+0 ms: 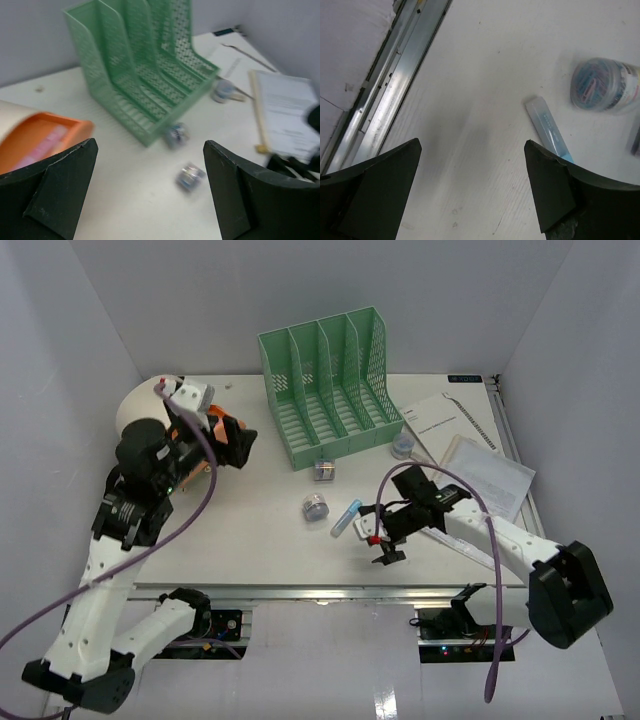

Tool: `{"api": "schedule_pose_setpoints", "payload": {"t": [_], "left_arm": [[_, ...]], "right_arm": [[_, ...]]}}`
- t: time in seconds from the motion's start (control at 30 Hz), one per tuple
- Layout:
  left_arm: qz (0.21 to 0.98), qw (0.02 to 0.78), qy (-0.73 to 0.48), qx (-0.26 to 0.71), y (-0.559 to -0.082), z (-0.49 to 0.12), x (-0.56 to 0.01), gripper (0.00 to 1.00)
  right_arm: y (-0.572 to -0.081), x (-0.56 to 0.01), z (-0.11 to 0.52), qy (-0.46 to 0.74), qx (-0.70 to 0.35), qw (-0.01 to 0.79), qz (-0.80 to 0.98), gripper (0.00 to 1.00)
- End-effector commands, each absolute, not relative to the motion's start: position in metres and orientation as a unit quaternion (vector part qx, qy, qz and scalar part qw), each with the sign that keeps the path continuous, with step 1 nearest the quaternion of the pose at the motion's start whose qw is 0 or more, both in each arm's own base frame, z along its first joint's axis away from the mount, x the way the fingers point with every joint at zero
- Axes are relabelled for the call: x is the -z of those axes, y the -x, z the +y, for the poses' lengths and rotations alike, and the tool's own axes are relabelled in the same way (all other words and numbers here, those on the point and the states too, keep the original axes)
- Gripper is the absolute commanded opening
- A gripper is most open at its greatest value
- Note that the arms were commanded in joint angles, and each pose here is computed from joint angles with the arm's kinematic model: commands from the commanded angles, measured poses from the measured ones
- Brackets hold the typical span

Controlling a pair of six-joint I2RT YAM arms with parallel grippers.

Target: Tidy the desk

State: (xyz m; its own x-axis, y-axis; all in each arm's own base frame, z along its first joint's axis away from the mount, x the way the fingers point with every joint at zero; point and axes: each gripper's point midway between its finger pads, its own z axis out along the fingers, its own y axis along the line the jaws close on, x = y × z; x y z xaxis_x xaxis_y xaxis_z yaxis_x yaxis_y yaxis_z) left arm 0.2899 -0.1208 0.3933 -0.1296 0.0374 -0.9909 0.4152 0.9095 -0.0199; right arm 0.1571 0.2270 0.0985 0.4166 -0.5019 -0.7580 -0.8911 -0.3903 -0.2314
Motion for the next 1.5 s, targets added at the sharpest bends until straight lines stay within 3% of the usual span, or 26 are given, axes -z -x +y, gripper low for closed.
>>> {"api": "schedule_pose_setpoints", "payload": {"t": [0.0,0.13,0.23,0.4,0.47,0.63,0.73,0.93,1.07,1.2,1.47], "left_arm": [[0.750,0.523,-0.170,0.369,-0.216,-0.176,-0.344,0.98],[0.762,0.475,-0.128,0.421,-0.183,-0.178,-0.296,0.98],[0.764,0.460,-0.096,0.442,-0.167,-0.175,-0.265,0.98],[0.771,0.434,-0.066,0.461,-0.157,-0.175,-0.238,0.98],[0.770,0.430,-0.063,0.468,-0.156,-0.176,-0.233,0.98],[0.774,0.406,-0.060,0.481,-0.153,-0.181,-0.221,0.98],[0.771,0.401,-0.072,0.490,-0.153,-0.185,-0.219,0.98],[0.766,0.370,-0.065,0.522,-0.161,-0.198,-0.194,0.98],[0.766,0.343,-0.029,0.544,-0.162,-0.203,-0.170,0.98],[0.743,0.360,-0.002,0.565,-0.172,-0.206,-0.160,0.95],[0.709,0.359,0.040,0.606,-0.189,-0.224,-0.161,0.87]], "right_arm": [[-0.202,-0.085,0.251,0.846,-0.203,0.328,0.368,0.91],[-0.225,-0.074,0.272,0.848,-0.213,0.305,0.378,0.99],[-0.235,-0.068,0.279,0.851,-0.211,0.291,0.384,0.90],[-0.248,-0.055,0.283,0.853,-0.204,0.272,0.395,0.87],[-0.252,-0.051,0.283,0.856,-0.201,0.262,0.399,0.81],[-0.248,-0.029,0.274,0.862,-0.219,0.195,0.414,0.53],[-0.246,-0.018,0.266,0.865,-0.213,0.173,0.420,0.42],[-0.240,-0.006,0.256,0.864,-0.212,0.153,0.431,0.40],[-0.241,0.001,0.248,0.855,-0.202,0.138,0.457,0.22],[-0.254,-0.025,0.256,0.796,-0.251,0.183,0.519,0.10],[-0.231,-0.094,0.273,0.701,-0.341,0.257,0.572,0.08]]}}
